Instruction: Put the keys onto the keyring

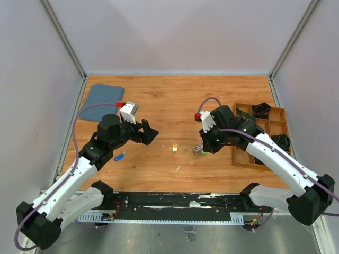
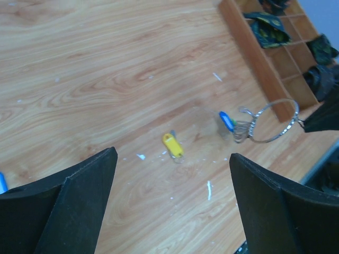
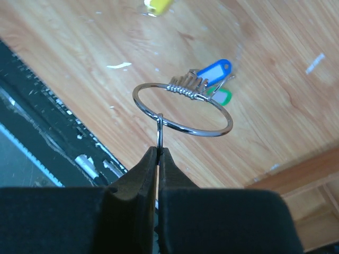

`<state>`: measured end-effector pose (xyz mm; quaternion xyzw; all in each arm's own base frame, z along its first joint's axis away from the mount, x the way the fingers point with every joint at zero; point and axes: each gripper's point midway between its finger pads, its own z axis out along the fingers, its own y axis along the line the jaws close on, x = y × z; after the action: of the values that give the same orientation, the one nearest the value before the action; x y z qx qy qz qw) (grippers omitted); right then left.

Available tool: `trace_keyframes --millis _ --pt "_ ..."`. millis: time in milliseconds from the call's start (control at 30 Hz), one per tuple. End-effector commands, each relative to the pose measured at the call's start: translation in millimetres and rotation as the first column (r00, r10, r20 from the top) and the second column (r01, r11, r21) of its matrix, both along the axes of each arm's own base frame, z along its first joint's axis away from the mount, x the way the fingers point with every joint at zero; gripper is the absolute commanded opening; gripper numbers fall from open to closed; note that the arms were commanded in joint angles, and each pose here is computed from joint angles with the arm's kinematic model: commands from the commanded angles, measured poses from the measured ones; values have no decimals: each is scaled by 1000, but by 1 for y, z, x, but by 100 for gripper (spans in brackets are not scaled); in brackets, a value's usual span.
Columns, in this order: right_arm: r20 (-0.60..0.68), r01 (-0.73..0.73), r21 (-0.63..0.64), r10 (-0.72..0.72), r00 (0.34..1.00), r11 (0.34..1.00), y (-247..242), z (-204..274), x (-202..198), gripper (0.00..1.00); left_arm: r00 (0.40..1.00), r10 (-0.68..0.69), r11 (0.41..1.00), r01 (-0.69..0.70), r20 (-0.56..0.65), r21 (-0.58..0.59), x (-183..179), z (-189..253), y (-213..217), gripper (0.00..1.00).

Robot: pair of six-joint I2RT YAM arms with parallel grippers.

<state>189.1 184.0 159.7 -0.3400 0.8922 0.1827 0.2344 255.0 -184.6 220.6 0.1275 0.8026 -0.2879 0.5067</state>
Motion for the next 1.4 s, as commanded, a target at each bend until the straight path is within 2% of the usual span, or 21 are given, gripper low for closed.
trace_keyframes --millis 0,167,333,500,867,1100,1367 --pt "90 -229 84 222 971 970 30 33 -18 1 981 -147 987 154 130 -47 -17 35 -32 93" --pt "138 -284 123 267 954 951 51 53 -19 1 951 -234 968 248 202 -48 -36 48 -57 93" --pt "144 -281 140 261 955 950 59 78 -14 1 915 -259 964 267 308 17 -52 66 -73 95" --pt "128 -282 165 263 956 945 63 100 -17 1 903 -187 982 187 387 38 -55 81 -75 96" --pt "55 -231 179 225 973 956 63 123 -23 1 822 -154 988 111 548 111 -68 111 -100 97" --pt "25 -228 202 227 973 953 63 134 -31 1 773 -199 968 59 603 243 -65 100 -112 97" --pt "-23 -254 257 269 963 933 69 142 -45 1 715 -276 930 31 642 366 -63 98 -125 88"
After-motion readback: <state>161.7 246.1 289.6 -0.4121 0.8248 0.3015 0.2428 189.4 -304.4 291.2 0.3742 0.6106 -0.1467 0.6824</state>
